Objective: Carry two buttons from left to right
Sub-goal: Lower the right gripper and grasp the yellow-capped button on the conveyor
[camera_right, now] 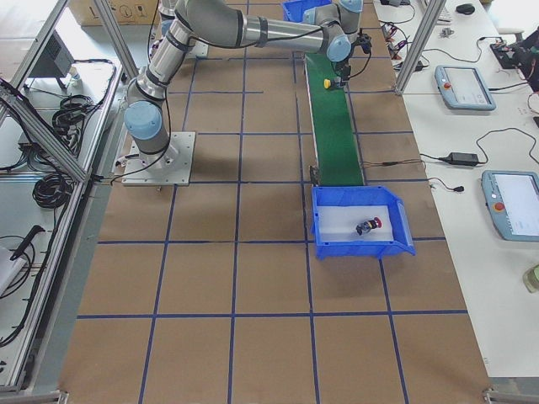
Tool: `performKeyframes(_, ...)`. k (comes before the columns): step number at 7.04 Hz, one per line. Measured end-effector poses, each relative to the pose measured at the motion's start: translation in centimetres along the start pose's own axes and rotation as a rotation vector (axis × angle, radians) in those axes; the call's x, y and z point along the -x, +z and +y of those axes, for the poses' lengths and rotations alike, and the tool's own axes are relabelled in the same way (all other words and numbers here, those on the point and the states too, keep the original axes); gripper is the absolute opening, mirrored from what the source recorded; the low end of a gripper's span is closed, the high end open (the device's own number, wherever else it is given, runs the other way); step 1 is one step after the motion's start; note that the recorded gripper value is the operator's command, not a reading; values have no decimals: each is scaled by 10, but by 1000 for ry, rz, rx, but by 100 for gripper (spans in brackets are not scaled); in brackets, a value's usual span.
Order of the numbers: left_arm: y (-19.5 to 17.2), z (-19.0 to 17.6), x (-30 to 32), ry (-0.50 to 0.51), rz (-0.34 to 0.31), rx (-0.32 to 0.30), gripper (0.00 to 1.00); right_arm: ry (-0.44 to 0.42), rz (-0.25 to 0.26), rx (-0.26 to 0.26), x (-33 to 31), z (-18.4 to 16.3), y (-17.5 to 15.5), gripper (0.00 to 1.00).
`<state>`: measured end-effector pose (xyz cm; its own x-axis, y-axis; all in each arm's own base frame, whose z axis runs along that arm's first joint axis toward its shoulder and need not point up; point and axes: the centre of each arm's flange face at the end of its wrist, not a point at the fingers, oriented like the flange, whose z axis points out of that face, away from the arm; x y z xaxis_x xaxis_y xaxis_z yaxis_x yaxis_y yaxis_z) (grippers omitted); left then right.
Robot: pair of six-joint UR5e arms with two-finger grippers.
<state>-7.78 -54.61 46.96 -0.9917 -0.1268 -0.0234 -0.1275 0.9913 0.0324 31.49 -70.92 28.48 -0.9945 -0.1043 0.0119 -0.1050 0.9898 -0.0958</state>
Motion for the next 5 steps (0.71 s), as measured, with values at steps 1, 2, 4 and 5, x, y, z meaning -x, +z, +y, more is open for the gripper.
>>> performKeyframes(1,-1,-1,1,1,2,-2,100,0,0,-2,1,-3,10,98)
performKeyframes(2,-2,-1,2,1,5,-4,100,5,-1,-8,1,-6,18,98)
performKeyframes(4,-3,-2,3,0,8,-7,100,70,-3,-15,-3,-12,30,80)
performKeyframes(5,-5,-3,3,-1,8,-11,100,93,-3,-14,-6,-14,33,48)
